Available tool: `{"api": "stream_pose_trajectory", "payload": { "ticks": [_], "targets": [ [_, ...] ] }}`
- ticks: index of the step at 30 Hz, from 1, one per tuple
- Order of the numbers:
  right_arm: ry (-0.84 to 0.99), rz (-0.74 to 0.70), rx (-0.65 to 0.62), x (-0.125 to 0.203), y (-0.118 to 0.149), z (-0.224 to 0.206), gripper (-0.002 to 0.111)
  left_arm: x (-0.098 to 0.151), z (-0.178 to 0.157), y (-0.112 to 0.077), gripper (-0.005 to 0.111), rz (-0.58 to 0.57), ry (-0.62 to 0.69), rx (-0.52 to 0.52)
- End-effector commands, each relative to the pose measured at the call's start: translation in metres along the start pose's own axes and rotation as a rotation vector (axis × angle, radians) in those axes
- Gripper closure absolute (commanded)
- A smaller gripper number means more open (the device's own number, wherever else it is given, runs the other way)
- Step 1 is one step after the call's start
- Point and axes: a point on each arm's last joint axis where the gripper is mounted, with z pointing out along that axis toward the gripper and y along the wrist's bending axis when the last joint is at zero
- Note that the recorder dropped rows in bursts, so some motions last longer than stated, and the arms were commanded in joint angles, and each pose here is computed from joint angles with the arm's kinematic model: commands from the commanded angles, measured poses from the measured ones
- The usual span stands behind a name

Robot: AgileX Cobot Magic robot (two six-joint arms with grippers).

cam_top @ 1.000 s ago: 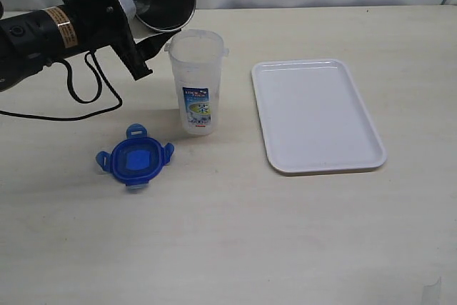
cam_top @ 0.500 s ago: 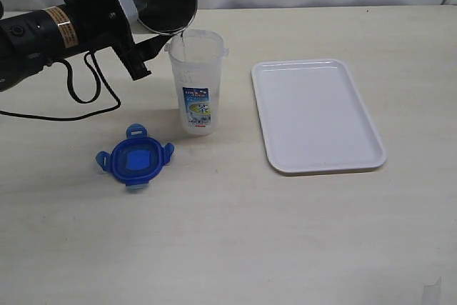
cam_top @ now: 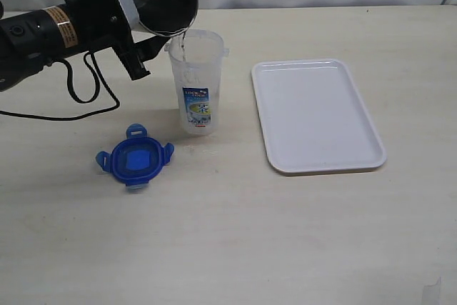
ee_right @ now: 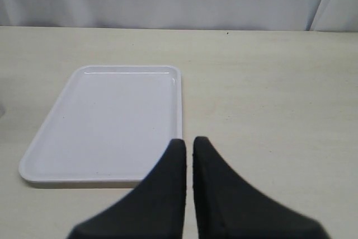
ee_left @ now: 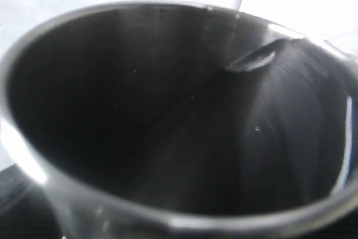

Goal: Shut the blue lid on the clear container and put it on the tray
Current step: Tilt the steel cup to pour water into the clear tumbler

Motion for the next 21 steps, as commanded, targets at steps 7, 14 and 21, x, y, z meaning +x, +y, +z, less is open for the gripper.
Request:
{"api": "stream_pose_trajectory", "payload": {
  "ticks": [7, 14, 21],
  "targets": [
    [-0.006, -0.005, -0.002, 0.0, 0.0002, -0.0002, 0.104, -0.0094, 0.0002, 0.0152, 0.107, -0.031, -0.059, -0.1],
    [-0.006, -0.005, -0.002, 0.0, 0.0002, -0.0002, 0.104, -0.0077, 0.0003, 0.0154, 0.107, -0.049, -0.041, -0.103],
    [-0.006, -0.005, -0.002, 0.0, 0.0002, -0.0002, 0.104, -0.0072, 0.0003, 0.0151, 0.107, -0.068, -0.036, -0.099]
  ]
}}
